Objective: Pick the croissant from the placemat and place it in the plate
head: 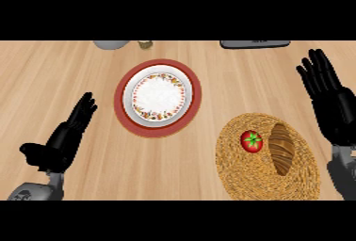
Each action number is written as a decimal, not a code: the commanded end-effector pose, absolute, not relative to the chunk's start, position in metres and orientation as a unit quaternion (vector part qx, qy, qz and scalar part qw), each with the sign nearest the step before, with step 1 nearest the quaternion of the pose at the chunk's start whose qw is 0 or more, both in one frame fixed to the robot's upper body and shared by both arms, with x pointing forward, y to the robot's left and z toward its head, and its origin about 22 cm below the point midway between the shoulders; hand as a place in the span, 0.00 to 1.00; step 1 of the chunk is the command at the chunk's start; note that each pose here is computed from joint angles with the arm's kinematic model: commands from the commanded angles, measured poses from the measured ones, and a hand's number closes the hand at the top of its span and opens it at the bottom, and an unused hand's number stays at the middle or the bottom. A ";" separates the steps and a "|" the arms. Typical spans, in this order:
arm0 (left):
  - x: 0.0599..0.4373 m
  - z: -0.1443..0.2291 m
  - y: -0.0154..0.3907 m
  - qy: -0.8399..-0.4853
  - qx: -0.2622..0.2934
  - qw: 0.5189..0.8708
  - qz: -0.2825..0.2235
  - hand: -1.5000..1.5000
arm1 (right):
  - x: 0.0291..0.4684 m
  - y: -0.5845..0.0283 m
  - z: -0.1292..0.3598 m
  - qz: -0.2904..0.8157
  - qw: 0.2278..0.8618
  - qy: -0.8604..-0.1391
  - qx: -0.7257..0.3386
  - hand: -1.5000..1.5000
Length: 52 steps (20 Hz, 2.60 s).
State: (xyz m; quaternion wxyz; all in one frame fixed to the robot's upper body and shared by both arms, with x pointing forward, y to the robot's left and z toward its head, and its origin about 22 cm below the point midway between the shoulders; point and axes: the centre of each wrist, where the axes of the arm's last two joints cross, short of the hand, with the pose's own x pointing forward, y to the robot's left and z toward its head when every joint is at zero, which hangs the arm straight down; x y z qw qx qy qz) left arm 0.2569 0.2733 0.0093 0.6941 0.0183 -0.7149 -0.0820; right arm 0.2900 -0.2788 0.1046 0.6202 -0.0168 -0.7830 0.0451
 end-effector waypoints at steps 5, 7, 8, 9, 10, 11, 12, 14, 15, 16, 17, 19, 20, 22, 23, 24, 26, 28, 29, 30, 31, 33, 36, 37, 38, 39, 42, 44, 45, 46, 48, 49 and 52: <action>0.263 0.008 0.305 -0.710 0.088 0.694 -0.075 0.50 | 0.313 -0.255 0.081 -0.108 0.693 -0.707 -0.086 1.00; 0.256 0.008 0.295 -0.705 0.073 0.701 -0.082 0.50 | 0.293 -0.330 0.067 0.123 0.664 -0.668 -0.311 1.00; 0.253 0.001 0.296 -0.695 0.076 0.711 -0.073 0.50 | 0.294 -0.335 0.061 0.041 0.632 -0.675 -0.378 1.00; 0.251 -0.005 0.293 -0.689 0.072 0.719 -0.068 0.50 | 0.300 -0.302 0.051 -0.093 0.609 -0.698 -0.365 0.00; 0.247 -0.011 0.296 -0.690 0.071 0.718 -0.064 0.50 | 0.293 -0.282 0.027 -0.138 0.618 -0.686 -0.358 0.00; 0.245 -0.017 0.291 -0.683 0.061 0.724 -0.073 0.50 | 0.298 -0.261 0.022 -0.135 0.601 -0.699 -0.363 0.00; 0.254 -0.011 0.302 -0.685 0.076 0.722 -0.055 0.50 | 0.279 -0.242 -0.001 -0.127 0.596 -0.702 -0.369 0.00; 0.241 -0.026 0.306 -0.686 0.074 0.720 -0.066 0.50 | 0.280 -0.220 -0.014 -0.110 0.578 -0.714 -0.380 0.00; 0.248 -0.029 0.297 -0.685 0.067 0.723 -0.064 0.50 | 0.272 -0.193 -0.016 -0.108 0.561 -0.728 -0.378 0.00; 0.260 -0.017 0.317 -0.687 0.066 0.721 -0.056 0.50 | 0.266 -0.193 -0.014 -0.110 0.565 -0.720 -0.388 0.00; 0.254 -0.021 0.292 -0.686 0.071 0.721 -0.069 0.50 | 0.254 -0.197 -0.028 -0.103 0.565 -0.709 -0.410 0.00; 0.248 -0.020 0.309 -0.677 0.073 0.729 -0.067 0.50 | 0.253 -0.194 -0.029 -0.091 0.559 -0.697 -0.440 0.00; 0.239 -0.027 0.304 -0.687 0.068 0.720 -0.066 0.50 | 0.252 -0.198 -0.018 -0.116 0.557 -0.690 -0.447 0.00; 0.246 -0.017 0.319 -0.680 0.079 0.727 -0.059 0.50 | 0.227 -0.202 -0.015 -0.107 0.562 -0.680 -0.459 0.00; 0.237 -0.025 0.291 -0.686 0.075 0.721 -0.059 0.50 | 0.227 -0.217 -0.012 -0.094 0.564 -0.668 -0.476 0.00; 0.246 -0.016 0.310 -0.687 0.080 0.720 -0.064 0.50 | 0.219 -0.214 -0.013 -0.085 0.573 -0.656 -0.483 0.00; 0.241 -0.018 0.304 -0.685 0.079 0.722 -0.060 0.50 | 0.211 -0.231 -0.016 -0.050 0.619 -0.607 -0.496 0.00; 0.245 -0.020 0.299 -0.686 0.075 0.721 -0.061 0.50 | 0.199 -0.226 -0.018 -0.008 0.652 -0.576 -0.493 0.00; 0.237 -0.016 0.320 -0.686 0.077 0.721 -0.065 0.50 | 0.202 -0.236 -0.015 0.005 0.672 -0.548 -0.498 0.00; 0.248 -0.021 0.312 -0.682 0.083 0.725 -0.056 0.50 | 0.196 -0.241 -0.012 0.023 0.681 -0.531 -0.504 0.00; 0.245 -0.015 0.310 -0.688 0.080 0.719 -0.061 0.50 | 0.197 -0.242 -0.006 0.041 0.693 -0.513 -0.504 0.00; 0.241 -0.017 0.315 -0.687 0.083 0.720 -0.058 0.50 | 0.184 -0.235 -0.005 0.068 0.725 -0.470 -0.499 0.00; 0.245 -0.011 0.303 -0.688 0.072 0.720 -0.061 0.50 | 0.202 -0.229 0.040 0.076 0.747 -0.436 -0.496 0.00; 0.237 -0.015 0.301 -0.686 0.075 0.720 -0.066 0.50 | 0.193 -0.220 0.041 0.080 0.753 -0.434 -0.488 0.00; 0.251 -0.008 0.308 -0.688 0.070 0.720 -0.064 0.50 | 0.199 -0.224 0.048 0.073 0.766 -0.428 -0.473 0.00; 0.254 -0.017 0.298 -0.689 0.076 0.717 -0.066 0.50 | 0.205 -0.213 0.060 0.081 0.768 -0.419 -0.477 0.00; 0.246 -0.014 0.288 -0.689 0.069 0.719 -0.062 0.50 | 0.213 -0.228 0.075 0.087 0.785 -0.378 -0.484 0.00; 0.248 -0.020 0.306 -0.679 0.070 0.728 -0.058 0.50 | 0.205 -0.213 0.058 0.090 0.787 -0.367 -0.488 0.00; 0.241 -0.029 0.293 -0.688 0.077 0.719 -0.060 0.50 | 0.202 -0.213 0.071 0.080 0.790 -0.364 -0.486 0.00; 0.247 -0.015 0.306 -0.682 0.070 0.725 -0.066 0.50 | 0.222 -0.224 0.074 0.089 0.797 -0.352 -0.483 0.00; 0.261 -0.011 0.324 -0.694 0.074 0.714 -0.062 0.50 | 0.205 -0.212 0.051 0.117 0.801 -0.327 -0.488 0.00; 0.250 -0.021 0.306 -0.686 0.069 0.721 -0.069 0.50 | 0.229 -0.227 0.069 0.117 0.808 -0.309 -0.487 0.00; 0.266 -0.027 0.306 -0.688 0.070 0.720 -0.058 0.50 | 0.225 -0.239 0.048 0.120 0.817 -0.313 -0.469 0.00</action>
